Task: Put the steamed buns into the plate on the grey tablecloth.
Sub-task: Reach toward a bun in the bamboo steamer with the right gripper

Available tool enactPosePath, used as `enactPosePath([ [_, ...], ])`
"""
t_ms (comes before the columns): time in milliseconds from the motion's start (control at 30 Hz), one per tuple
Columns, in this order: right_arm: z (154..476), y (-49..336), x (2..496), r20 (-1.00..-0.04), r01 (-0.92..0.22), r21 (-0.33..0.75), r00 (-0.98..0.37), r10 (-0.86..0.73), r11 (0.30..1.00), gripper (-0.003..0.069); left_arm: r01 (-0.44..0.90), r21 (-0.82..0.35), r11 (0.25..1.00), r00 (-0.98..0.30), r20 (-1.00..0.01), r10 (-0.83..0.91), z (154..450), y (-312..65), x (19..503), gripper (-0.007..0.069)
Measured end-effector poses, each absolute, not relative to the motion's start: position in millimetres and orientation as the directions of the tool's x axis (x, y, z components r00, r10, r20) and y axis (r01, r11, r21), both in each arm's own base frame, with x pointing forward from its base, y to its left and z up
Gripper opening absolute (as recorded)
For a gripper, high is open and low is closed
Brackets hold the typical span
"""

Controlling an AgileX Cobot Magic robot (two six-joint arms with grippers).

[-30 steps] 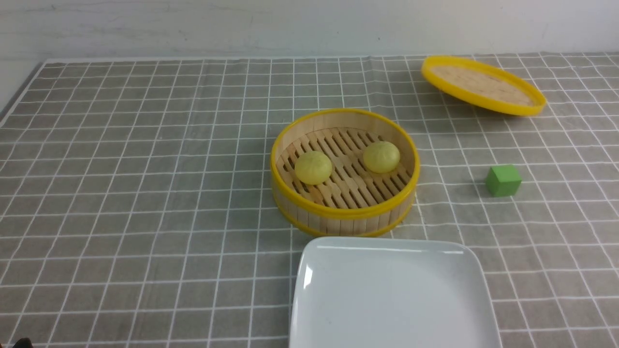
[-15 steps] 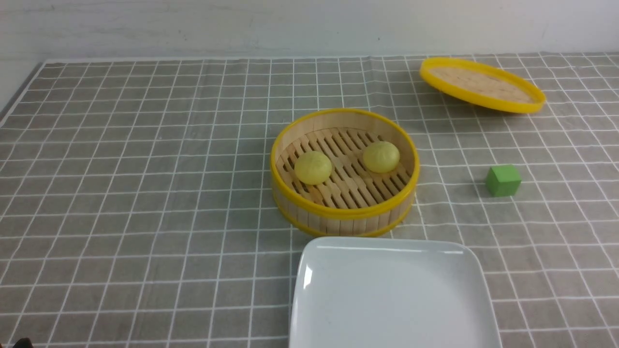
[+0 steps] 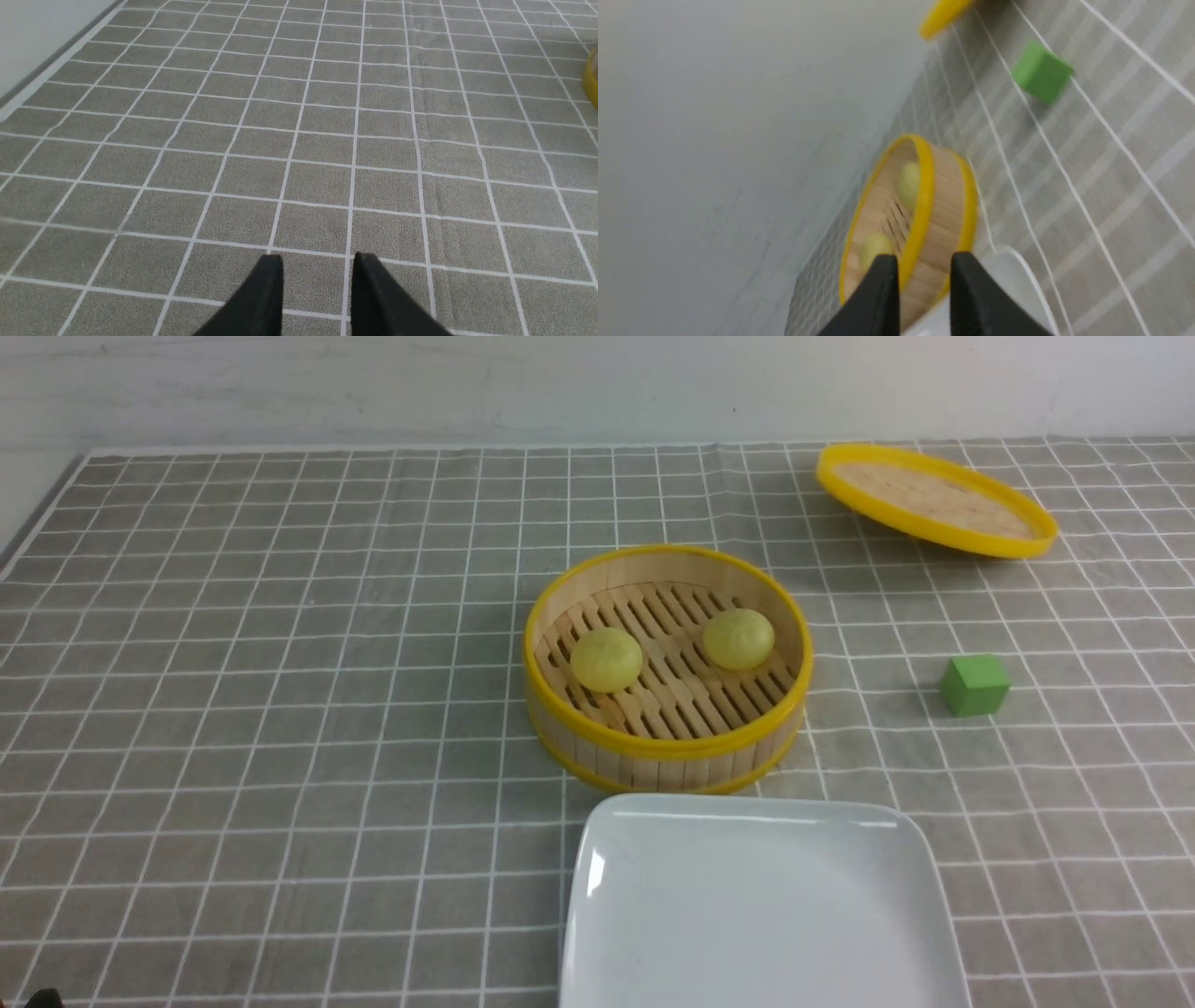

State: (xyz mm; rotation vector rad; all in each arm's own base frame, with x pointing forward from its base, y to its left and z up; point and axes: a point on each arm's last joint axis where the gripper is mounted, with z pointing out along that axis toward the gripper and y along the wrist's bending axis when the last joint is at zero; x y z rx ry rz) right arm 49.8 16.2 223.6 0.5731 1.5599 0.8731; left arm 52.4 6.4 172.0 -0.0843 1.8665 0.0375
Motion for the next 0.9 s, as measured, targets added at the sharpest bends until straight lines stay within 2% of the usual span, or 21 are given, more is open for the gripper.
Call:
enactPosePath([
  [67, 258.9, 14.3, 47.2, -0.734, -0.178, 0.677, -0.091, 0.673, 0.714, 0.0061, -0.077, -0.017, 0.997, -0.291, -0.956, -0.039, 172.0, 6.4, 52.4, 0.0240],
  [133, 288.8, 14.7, 51.9, -0.827, -0.186, 0.560, -0.069, 0.558, 0.807, -0.0004, -0.077, -0.017, 0.997, -0.291, -0.956, -0.039, 172.0, 6.4, 52.4, 0.0240],
  [200, 316.3, 18.6, 65.5, -0.904, -0.179, 0.424, -0.138, 0.405, 0.888, -0.0010, -0.077, -0.017, 0.997, -0.291, -0.956, -0.039, 172.0, 6.4, 52.4, 0.0240],
  [233, 318.3, 20.2, 74.5, -0.910, -0.165, 0.392, -0.210, 0.356, 0.905, -0.0008, -0.077, -0.017, 0.997, -0.290, -0.956, -0.039, 172.0, 6.4, 52.4, 0.0240],
  [267, 325.6, 21.6, 80.3, -0.910, -0.158, 0.361, -0.274, 0.311, 0.919, -0.0006, -0.077, -0.017, 0.997, -0.290, -0.956, -0.039, 172.0, 6.4, 52.4, 0.0240],
  [300, 323.9, 23.7, 95.2, -0.877, -0.132, 0.325, -0.412, 0.247, 0.936, -0.0001, -0.077, -0.017, 0.997, -0.290, -0.956, -0.039, 172.0, 6.4, 52.4, 0.0240],
  [367, 323.8, 25.2, 111.1, -0.823, -0.105, 0.305, -0.529, 0.206, 0.946, 0.0001, -0.077, -0.017, 0.997, -0.290, -0.956, -0.039, 172.0, 6.4, 52.4, 0.0240],
  [400, 315.8, 26.3, 133.4, -0.681, -0.059, 0.267, -0.717, 0.145, 0.962, 0.0001, -0.077, -0.017, 0.997, -0.290, -0.956, -0.039, 172.0, 6.4, 52.4, 0.0240],
  [467, 311.4, 27.4, 146.5, -0.603, -0.047, 0.251, -0.789, 0.119, 0.967, 0.0002, -0.077, -0.017, 0.997, -0.290, -0.956, -0.039, 172.0, 6.4, 52.4, 0.0240],
  [500, 307.5, 31.7, 171.7, -0.512, -0.057, 0.246, -0.855, 0.079, 0.968, 0.0003, -0.077, -0.017, 0.997, -0.290, -0.956, -0.039, 172.0, 6.4, 52.4, 0.0240],
  [533, 304.7, 35.1, 182.6, -0.474, -0.082, 0.256, -0.879, 0.051, 0.963, 0.0004, -0.077, -0.017, 0.997, -0.290, -0.956, -0.039, 172.0, 6.4, 52.4, 0.0240],
  [567, 304.3, 36.1, 185.3, -0.469, -0.088, 0.259, -0.882, 0.045, 0.962, 0.0004, -0.077, -0.017, 0.997, -0.290, -0.956, -0.039, 172.0, 6.4, 52.4, 0.0240],
  [700, 306.8, 69.2, 240.2, -0.437, -0.259, 0.383, -0.897, -0.073, 0.887, 0.0018, -0.077, -0.017, 0.997, -0.290, -0.956, -0.039, 172.0, 6.4, 52.4, 0.0240],
  [767, 307.1, 85.2, 260.2, -0.453, -0.332, 0.413, -0.883, -0.125, 0.848, 0.0034, -0.077, -0.017, 0.997, -0.290, -0.956, -0.039, 172.0, 6.4, 52.4, 0.0240],
  [900, 310.1, 117.5, 303.2, -0.476, -0.422, 0.402, -0.854, -0.208, 0.813, 0.0085, -0.077, -0.017, 0.997, -0.290, -0.956, -0.039, 172.0, 6.4, 52.4, 0.0240],
])
